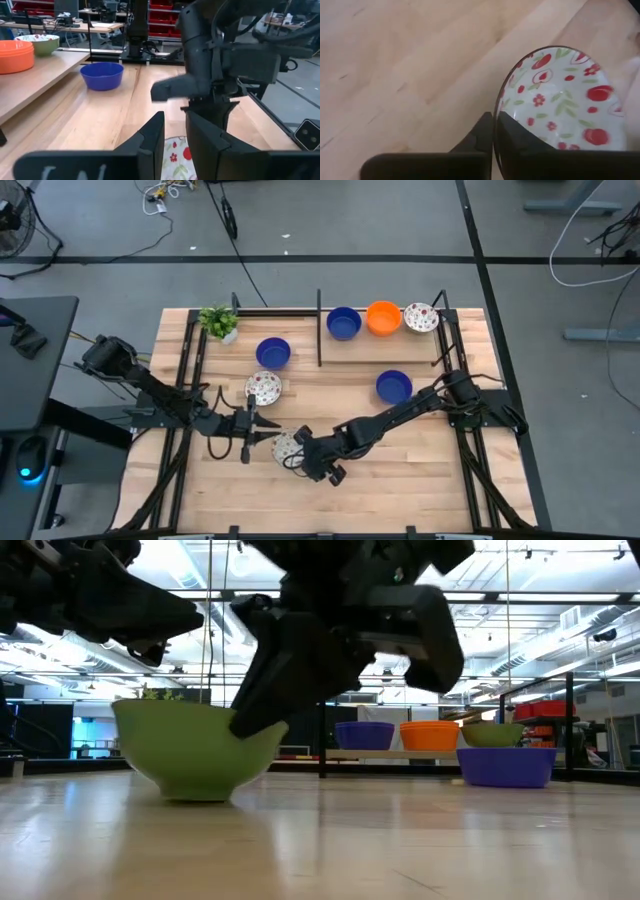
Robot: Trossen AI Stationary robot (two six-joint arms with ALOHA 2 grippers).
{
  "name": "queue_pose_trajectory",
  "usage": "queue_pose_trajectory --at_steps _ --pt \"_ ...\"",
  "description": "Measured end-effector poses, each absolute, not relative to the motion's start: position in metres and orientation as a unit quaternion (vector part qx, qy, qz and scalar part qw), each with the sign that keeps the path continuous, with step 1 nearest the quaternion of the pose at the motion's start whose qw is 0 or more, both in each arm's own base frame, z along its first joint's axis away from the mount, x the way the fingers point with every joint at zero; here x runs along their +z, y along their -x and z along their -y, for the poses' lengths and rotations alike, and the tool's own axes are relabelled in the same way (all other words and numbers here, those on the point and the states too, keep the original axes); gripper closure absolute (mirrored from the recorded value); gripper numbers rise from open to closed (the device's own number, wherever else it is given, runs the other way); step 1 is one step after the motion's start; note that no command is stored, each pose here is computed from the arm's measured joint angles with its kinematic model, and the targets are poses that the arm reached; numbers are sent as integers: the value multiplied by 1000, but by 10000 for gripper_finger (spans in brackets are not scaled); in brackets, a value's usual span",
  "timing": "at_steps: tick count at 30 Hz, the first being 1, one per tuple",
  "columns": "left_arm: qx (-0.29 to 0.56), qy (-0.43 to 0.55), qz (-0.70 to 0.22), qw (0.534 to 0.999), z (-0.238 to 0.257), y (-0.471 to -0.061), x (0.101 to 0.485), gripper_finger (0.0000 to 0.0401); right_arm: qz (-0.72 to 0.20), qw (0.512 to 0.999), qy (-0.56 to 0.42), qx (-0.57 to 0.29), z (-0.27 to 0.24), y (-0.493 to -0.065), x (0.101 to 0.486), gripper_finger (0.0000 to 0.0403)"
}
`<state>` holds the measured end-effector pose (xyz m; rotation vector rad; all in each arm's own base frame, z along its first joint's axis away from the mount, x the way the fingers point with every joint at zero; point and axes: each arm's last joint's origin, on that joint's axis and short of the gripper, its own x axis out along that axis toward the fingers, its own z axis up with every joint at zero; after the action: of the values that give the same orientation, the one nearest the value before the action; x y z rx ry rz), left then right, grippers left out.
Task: Pick & Place Mini bowls
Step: Stack the white patterned bowl on top of the white patterned bowl on the shelf
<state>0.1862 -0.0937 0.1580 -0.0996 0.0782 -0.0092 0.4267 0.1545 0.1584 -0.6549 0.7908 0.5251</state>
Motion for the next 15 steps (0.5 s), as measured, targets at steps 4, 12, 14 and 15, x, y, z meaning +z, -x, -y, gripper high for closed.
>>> queue_pose_trajectory --at_steps 4,12,14,15 --pt "-11 50 -40 998 94 -186 158 318 -415 830 301 221 -158 -411 174 398" --pt "-18 50 -45 998 95 -186 157 318 -516 808 258 115 -132 -355 221 401" --pt "-22 51 -45 997 95 -186 157 318 -519 818 238 72 -114 -333 236 401" --pt "-23 52 -45 997 95 -186 157 318 -518 824 226 44 -103 -321 244 401"
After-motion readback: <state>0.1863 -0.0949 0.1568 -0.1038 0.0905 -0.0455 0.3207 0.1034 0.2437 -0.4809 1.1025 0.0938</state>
